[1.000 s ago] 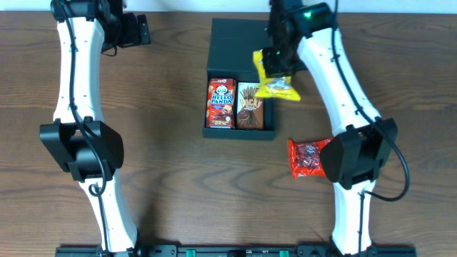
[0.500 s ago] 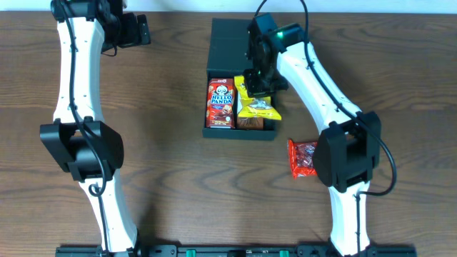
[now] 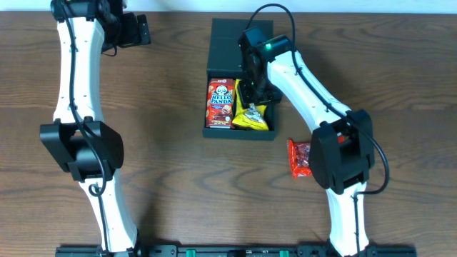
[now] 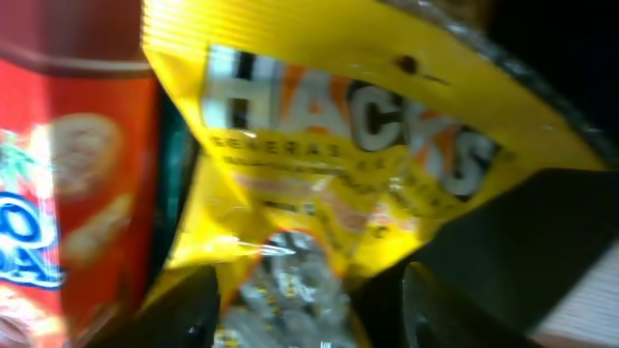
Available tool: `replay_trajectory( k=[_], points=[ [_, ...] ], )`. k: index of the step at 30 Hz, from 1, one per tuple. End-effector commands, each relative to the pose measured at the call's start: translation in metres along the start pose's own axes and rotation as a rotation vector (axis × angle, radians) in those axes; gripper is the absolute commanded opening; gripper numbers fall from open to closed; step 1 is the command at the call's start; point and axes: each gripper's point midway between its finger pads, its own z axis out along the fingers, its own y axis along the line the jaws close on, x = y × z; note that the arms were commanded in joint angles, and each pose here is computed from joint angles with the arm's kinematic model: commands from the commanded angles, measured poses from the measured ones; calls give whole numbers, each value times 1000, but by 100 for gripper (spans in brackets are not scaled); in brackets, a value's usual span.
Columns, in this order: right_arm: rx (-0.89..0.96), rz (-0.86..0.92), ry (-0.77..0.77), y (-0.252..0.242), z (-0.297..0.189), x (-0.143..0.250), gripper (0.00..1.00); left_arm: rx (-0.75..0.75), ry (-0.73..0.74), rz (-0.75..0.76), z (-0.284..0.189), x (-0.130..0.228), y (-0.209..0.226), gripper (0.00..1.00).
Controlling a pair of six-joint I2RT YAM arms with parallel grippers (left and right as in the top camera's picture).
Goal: Pack container
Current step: 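Push the yellow bag down beside the Hello Panda box and release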
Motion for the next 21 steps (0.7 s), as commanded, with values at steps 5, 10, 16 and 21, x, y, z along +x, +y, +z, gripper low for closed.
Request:
replay_trajectory(
  k=[5,10,16,21],
  points=[
    [43,-31,-29,-4,-28,-3,2,-7,18,-7,6,3,4,95],
    [2,-73,-3,5,-37,4,2,-6,18,-6,6,3,3,95],
    [-6,-85,1,5,-38,5,15,-6,18,-7,6,3,3,95],
    [31,-87,5,-1,-38,6,45,-6,18,-7,6,3,3,95]
  ],
)
